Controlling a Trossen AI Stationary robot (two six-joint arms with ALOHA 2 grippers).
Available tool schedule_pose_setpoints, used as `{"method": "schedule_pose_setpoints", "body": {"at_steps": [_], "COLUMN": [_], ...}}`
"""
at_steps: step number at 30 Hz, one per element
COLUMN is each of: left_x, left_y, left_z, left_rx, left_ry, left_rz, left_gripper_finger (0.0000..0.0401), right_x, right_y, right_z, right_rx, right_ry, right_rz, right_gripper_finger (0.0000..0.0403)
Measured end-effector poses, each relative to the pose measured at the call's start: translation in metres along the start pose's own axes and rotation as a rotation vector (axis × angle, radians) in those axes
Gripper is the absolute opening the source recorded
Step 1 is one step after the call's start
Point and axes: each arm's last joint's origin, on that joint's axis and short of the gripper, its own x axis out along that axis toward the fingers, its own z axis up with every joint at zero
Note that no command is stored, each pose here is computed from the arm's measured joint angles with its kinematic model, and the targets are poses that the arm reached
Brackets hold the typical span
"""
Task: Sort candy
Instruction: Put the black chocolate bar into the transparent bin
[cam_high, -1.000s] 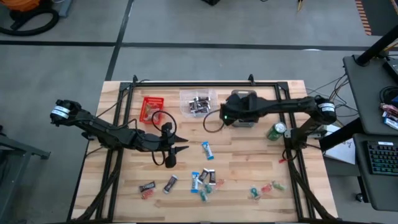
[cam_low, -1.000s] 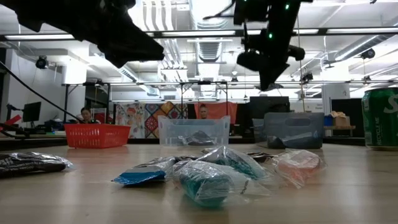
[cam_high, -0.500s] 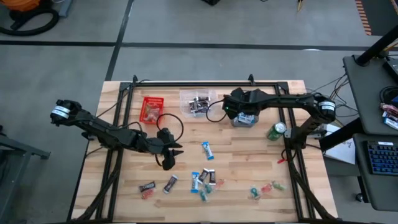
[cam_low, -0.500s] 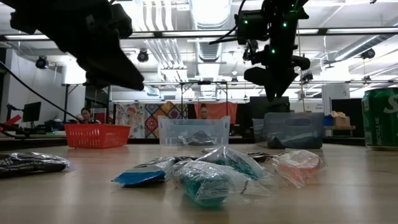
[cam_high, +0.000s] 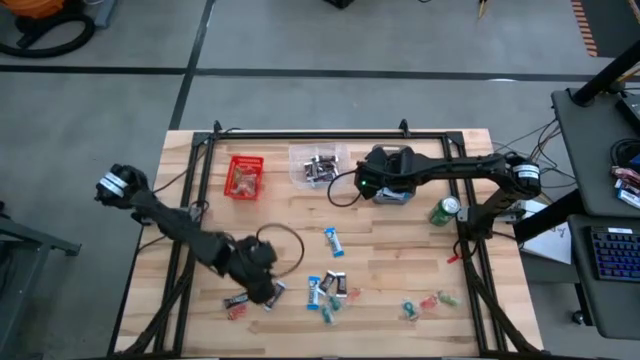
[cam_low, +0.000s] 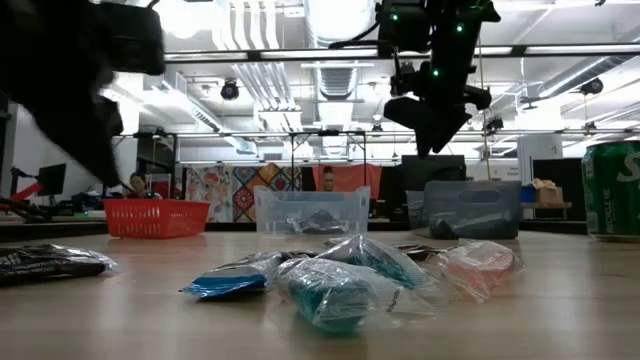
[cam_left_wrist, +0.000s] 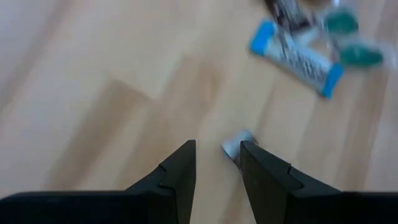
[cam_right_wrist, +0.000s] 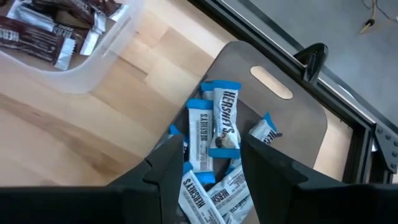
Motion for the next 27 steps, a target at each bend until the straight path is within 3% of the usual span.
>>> {"method": "schedule_pose_setpoints", "body": {"at_steps": [6,11,19,27], "left_x": [0.005,0.007,0.015,0.033], "left_y": [-0.038,-0.054,-0.055,-0.054], "left_z": [-0.015,-0.02,-0.027,-0.035], "left_rx": [0.089,0.153,0.078,0.067], "left_ry": [0.072,0.042,0.022,0.027], "left_rz": [0.031,0.12,0.128,0.131], "left_gripper_finger": [0.0116,0.0162,0.0241,0.0251], "right_x": [-0.001,-0.004,-0.01,-0.015], "right_y": [0.002,0.005,0.012,0.018], "right_z": [-0.001,-0.002,-0.007,-0.012], "right_rx": [-0.014,-0.03,-0.06,-0.086], "right_ry": [-0.007,-0.016,-0.028,-0.037], "right_rz": [0.008,0.02,0.042,0.06], "right_gripper_finger": [0.0148,0.0148,0.0148,0.0148]}}
